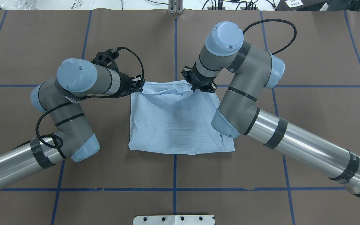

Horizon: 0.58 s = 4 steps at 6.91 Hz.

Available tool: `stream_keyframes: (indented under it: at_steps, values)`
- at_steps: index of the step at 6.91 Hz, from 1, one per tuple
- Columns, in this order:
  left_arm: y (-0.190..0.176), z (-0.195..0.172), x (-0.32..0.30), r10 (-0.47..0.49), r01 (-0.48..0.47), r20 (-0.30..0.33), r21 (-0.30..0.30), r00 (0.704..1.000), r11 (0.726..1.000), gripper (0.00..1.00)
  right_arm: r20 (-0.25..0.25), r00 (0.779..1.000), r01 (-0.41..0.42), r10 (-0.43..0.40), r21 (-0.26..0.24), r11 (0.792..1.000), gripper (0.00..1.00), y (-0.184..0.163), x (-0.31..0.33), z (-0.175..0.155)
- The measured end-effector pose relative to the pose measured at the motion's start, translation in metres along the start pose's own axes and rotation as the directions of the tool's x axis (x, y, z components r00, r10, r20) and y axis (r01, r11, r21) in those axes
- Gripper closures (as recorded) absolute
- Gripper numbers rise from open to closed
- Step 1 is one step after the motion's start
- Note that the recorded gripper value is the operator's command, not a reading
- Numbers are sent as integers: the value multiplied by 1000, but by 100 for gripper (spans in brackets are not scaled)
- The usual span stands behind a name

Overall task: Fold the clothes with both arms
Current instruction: 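Lay the folded edge down at the far side and open both grippers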

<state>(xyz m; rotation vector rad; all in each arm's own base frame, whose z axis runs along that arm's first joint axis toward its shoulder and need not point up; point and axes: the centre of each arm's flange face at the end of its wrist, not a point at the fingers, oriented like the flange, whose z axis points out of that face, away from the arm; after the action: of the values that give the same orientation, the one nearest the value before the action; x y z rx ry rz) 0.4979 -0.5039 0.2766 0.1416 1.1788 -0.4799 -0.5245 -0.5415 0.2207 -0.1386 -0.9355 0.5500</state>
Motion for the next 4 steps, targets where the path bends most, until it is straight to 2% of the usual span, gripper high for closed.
stream_keyframes:
  at_steps: [1, 2, 4]
  values:
    - [0, -1, 1, 0, 0, -3, 0, 1000, 1000, 8, 6, 1000, 2, -2, 4, 1000, 0, -5, 0, 4]
    - [0, -2, 1, 0, 0, -3, 0, 1000, 1000, 0, 18, 1000, 8, -8, 8, 1000, 0, -9, 1, 11]
    - [-4, -3, -3, -3, 3, 5, 4, 1000, 1000, 0, 40, 999, 15, -15, 11, 1000, 0, -17, 2, 20]
